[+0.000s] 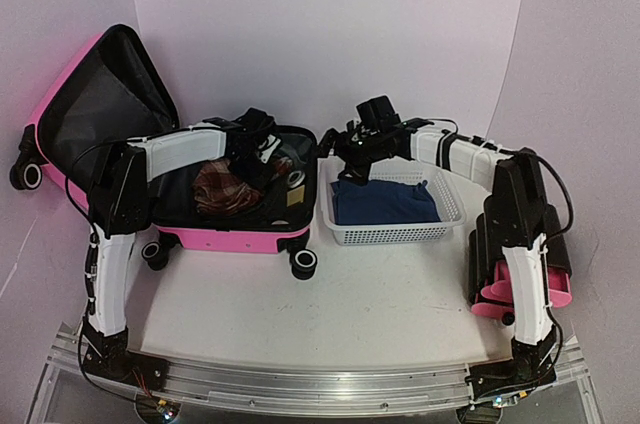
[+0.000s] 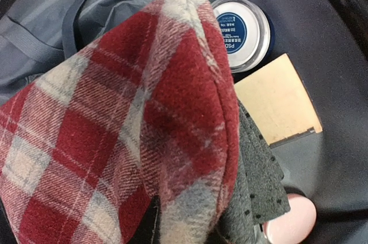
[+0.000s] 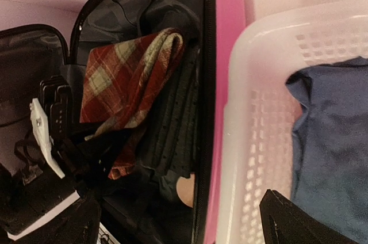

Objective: Open, take out, and arrange the luggage

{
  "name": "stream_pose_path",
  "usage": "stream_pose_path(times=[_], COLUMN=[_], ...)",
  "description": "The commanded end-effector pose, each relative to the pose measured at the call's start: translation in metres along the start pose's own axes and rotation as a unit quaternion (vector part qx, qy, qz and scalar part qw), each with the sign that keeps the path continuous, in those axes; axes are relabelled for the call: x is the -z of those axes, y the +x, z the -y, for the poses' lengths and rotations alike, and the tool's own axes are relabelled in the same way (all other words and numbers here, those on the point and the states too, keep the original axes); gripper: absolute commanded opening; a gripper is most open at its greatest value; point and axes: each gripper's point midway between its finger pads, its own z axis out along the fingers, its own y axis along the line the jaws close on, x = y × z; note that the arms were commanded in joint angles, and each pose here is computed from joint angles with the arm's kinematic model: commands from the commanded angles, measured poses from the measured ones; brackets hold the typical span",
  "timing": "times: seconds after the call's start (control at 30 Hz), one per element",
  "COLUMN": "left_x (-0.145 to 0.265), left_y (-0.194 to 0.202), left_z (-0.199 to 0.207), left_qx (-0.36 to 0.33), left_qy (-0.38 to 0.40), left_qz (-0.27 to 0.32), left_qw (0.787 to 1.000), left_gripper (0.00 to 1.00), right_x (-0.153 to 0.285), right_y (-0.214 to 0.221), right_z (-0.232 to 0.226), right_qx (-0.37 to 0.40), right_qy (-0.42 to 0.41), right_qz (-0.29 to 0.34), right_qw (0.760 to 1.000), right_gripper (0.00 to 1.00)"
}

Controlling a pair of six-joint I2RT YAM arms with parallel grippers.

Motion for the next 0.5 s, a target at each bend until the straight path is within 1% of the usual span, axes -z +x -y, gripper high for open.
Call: stream_pose_path(times=[0.0, 0.1, 0.17, 0.27, 0.47], left_x=[0.041, 0.052, 0.060, 0.070, 0.089], left_y=[-0.020, -0.022, -0.023, -0.024, -0.029], left_z=[-0.010, -0.014, -0.017, -0.015, -0.002], left_qx=[0.025, 0.031, 0.035, 0.039, 0.030], left_qy=[0.019, 0.024, 0.029, 0.043, 0.089], left_qz=[0.050, 0.062, 0.074, 0.092, 0.117], left_qw=[0.998, 0.997, 0.996, 0.994, 0.989], left_gripper=[0.03, 0.00, 0.00, 0.00, 0.00], right_x=[-0.014, -0.034, -0.048, -0.065, -0.089], right_y=[-0.022, -0.025, -0.028, -0.031, -0.032], right_z=[-0.049, -0.057, -0.061, -0.069, -0.079], right_qx=[-0.032, -0.060, -0.096, -0.131, -0.166], right_qy=[-0.067, -0.077, -0.086, -0.100, -0.116], right_qz=[0.031, 0.038, 0.042, 0.054, 0.078], right_qw=[0.997, 0.994, 0.991, 0.985, 0.976], right_gripper=[0.98, 0.98, 0.98, 0.98, 0.98])
